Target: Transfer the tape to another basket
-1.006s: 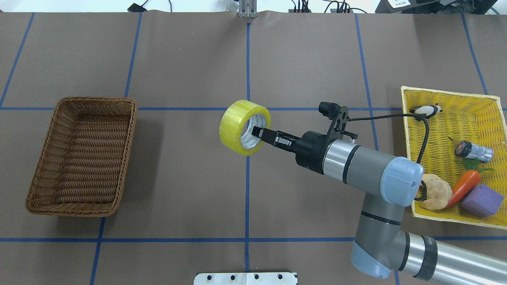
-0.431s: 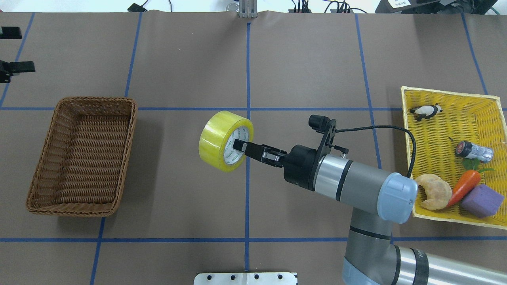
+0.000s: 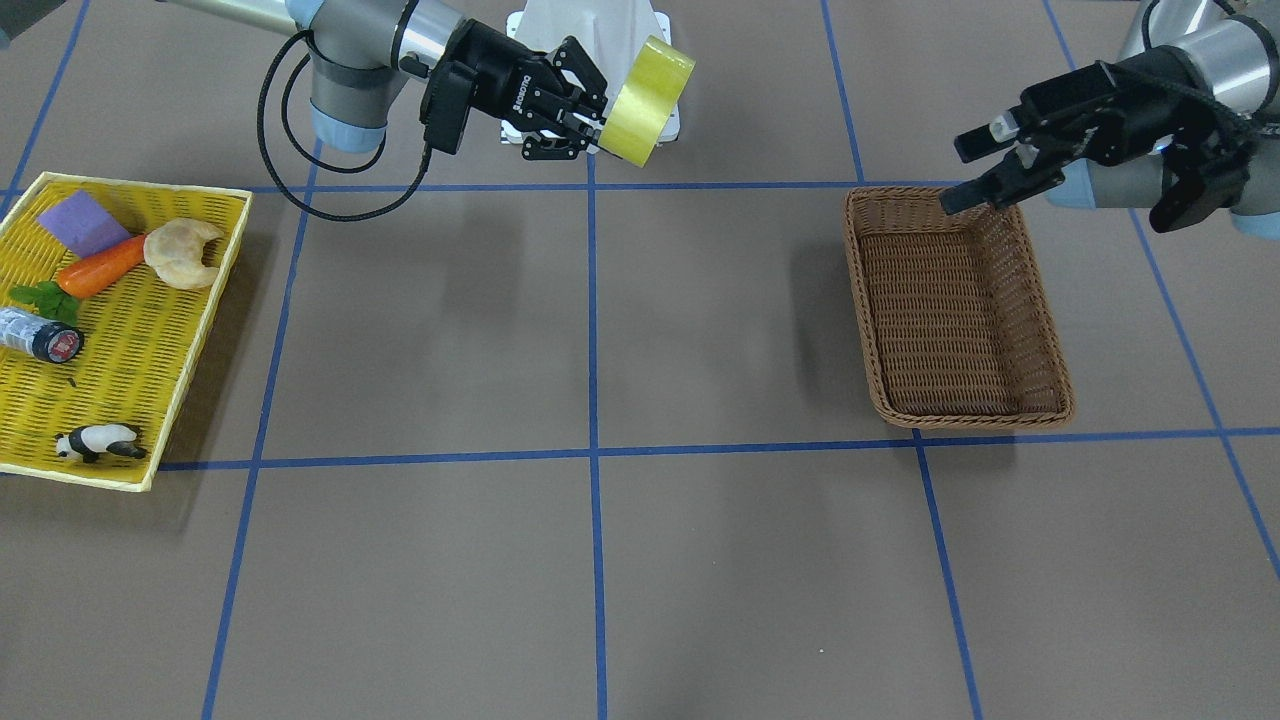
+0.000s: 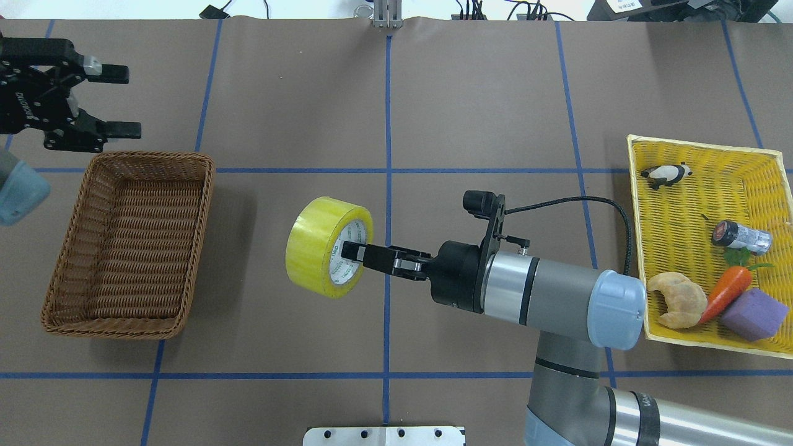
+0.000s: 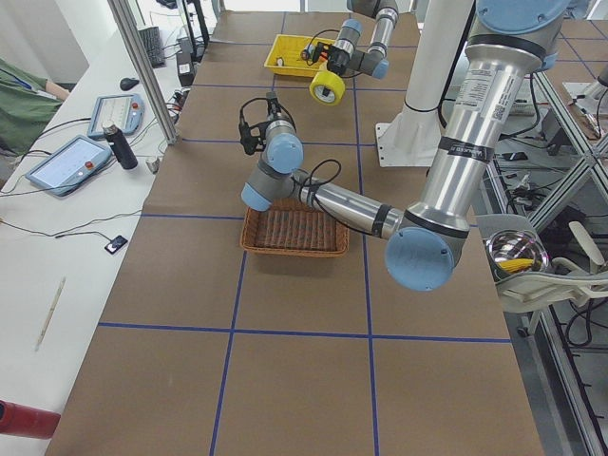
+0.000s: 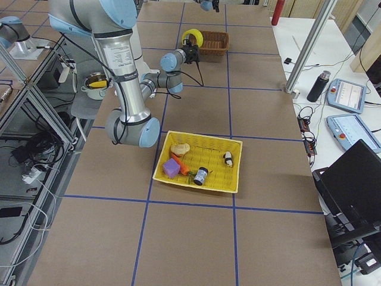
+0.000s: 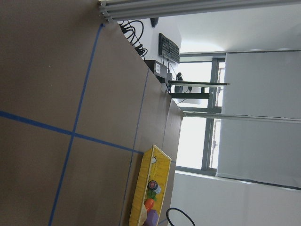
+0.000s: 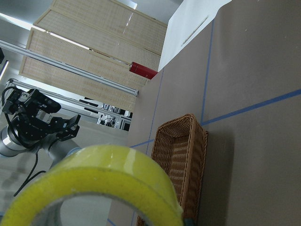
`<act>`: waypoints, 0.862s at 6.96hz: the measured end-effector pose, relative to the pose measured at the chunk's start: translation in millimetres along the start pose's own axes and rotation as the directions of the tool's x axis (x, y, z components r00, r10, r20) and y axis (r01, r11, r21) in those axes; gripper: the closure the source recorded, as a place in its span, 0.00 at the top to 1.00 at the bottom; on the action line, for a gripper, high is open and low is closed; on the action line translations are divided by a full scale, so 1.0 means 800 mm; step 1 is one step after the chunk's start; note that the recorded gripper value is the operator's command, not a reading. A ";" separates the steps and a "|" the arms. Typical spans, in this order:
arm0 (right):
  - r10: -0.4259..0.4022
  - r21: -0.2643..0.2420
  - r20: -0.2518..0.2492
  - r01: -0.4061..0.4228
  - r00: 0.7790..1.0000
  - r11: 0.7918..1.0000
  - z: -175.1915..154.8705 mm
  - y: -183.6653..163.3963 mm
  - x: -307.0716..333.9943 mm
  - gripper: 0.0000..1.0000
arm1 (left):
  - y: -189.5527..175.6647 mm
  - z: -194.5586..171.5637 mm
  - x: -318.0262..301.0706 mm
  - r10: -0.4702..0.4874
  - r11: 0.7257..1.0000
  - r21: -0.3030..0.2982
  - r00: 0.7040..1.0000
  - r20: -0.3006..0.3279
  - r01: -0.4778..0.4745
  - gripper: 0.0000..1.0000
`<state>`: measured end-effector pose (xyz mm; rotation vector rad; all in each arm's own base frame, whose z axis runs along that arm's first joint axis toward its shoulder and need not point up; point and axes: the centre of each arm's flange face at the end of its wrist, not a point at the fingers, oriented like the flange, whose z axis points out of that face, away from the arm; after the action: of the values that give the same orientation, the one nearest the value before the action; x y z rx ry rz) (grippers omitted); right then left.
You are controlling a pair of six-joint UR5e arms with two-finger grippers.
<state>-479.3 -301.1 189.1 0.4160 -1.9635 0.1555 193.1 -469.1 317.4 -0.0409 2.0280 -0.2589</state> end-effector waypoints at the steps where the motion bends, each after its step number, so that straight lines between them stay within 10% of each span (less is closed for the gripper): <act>1: 0.000 -0.047 0.017 0.000 1.000 0.999 0.003 0.006 -0.008 0.00 | 0.017 0.041 0.003 -0.001 0.998 -0.067 1.000 -0.011 0.001 0.98; 6: -0.022 -0.163 0.029 0.026 0.999 0.986 -0.003 -0.012 -0.012 0.00 | 0.103 0.157 -0.001 -0.058 0.972 -0.232 0.994 -0.092 0.035 0.98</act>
<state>-470.4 -307.1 180.8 0.3360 -1.9794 -0.0266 311.6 -409.6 247.1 -0.2250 2.1485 -0.0549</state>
